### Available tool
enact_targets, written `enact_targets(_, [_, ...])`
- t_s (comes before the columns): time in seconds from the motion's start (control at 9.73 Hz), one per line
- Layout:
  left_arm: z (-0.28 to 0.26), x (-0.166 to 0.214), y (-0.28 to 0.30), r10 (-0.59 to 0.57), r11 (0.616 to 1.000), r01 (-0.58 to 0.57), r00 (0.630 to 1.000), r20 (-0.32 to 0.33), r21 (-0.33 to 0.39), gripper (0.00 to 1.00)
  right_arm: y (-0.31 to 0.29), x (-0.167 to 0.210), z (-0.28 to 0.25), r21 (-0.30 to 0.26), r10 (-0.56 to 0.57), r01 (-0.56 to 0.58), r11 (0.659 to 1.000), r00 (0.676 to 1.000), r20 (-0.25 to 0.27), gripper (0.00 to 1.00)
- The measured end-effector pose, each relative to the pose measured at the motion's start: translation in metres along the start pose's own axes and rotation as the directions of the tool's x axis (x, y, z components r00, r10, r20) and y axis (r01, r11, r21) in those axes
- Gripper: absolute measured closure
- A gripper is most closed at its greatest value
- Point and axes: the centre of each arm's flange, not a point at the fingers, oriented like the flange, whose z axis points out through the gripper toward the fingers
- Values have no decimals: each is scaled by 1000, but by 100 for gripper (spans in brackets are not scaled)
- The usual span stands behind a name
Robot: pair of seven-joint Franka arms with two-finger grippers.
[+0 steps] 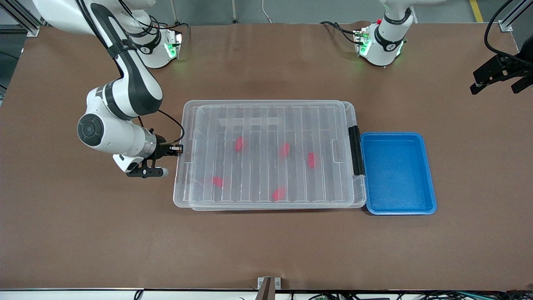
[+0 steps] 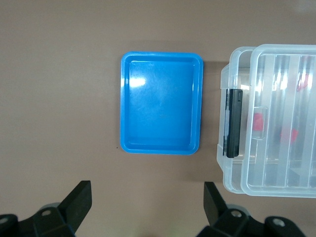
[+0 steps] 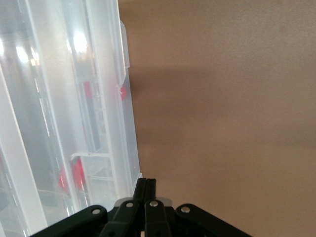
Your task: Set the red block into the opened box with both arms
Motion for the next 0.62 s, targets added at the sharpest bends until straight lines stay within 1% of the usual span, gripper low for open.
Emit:
enact_targets(0.51, [1, 1, 0, 0, 1000, 0, 1000, -3, 0, 0, -9, -1, 3, 3, 0, 0, 1000, 1000, -7, 98])
enact_targets(0.62, [1, 2, 0, 0, 1000, 0, 1000, -2, 0, 0, -7, -1, 4, 2, 3, -3, 1000, 1000, -3, 93])
